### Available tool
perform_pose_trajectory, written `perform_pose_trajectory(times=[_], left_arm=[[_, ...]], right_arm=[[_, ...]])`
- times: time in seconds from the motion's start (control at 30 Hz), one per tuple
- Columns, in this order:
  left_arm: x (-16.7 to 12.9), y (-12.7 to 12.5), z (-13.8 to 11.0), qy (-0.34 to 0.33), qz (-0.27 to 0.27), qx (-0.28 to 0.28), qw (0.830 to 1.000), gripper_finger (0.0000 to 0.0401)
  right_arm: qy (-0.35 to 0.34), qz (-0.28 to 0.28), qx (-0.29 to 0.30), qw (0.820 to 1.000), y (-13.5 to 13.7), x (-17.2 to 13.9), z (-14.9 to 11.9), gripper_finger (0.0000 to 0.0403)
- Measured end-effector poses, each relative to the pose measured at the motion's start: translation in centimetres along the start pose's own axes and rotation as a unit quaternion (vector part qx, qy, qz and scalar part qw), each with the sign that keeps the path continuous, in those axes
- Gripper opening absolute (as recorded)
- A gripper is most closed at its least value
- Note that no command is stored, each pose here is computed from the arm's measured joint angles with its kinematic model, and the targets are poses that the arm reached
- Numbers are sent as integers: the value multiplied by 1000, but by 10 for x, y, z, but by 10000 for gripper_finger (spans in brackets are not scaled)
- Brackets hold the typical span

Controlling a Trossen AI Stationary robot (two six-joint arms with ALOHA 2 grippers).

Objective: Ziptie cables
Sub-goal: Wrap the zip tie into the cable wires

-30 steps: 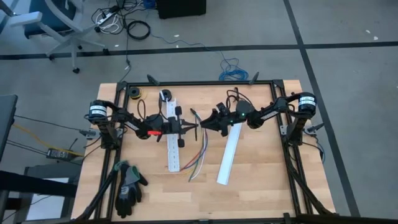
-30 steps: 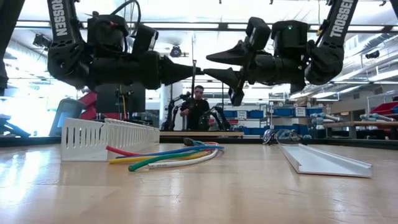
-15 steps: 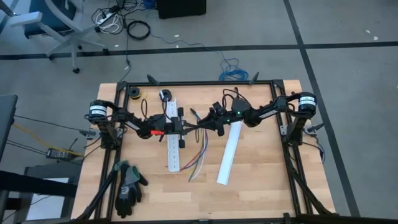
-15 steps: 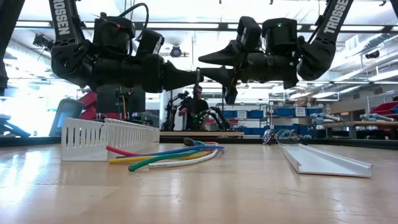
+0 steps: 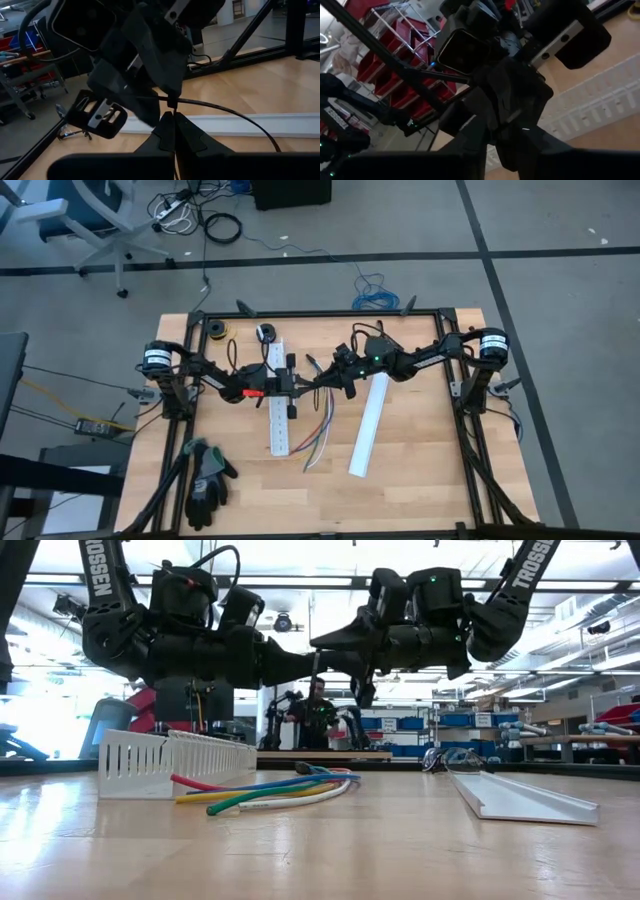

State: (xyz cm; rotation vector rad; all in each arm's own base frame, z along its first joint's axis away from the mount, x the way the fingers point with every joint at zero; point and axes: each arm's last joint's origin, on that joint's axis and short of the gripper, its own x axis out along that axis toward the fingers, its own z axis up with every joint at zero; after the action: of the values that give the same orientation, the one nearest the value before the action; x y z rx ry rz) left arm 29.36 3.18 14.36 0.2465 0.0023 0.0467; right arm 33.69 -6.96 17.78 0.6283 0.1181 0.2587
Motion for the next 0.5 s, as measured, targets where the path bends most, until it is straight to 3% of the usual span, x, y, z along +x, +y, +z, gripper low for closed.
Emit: perform_pose_trajectory(times=[0.13, 0.5], left_arm=[[0, 0, 0, 0, -4, -9, 1000, 1], [0, -13, -1, 14, -32, -10, 999, 1]], right_arm=[[-6, 2, -32, 999, 1, 0, 1, 7], [-61, -77, -42, 994, -21, -14, 17, 0]])
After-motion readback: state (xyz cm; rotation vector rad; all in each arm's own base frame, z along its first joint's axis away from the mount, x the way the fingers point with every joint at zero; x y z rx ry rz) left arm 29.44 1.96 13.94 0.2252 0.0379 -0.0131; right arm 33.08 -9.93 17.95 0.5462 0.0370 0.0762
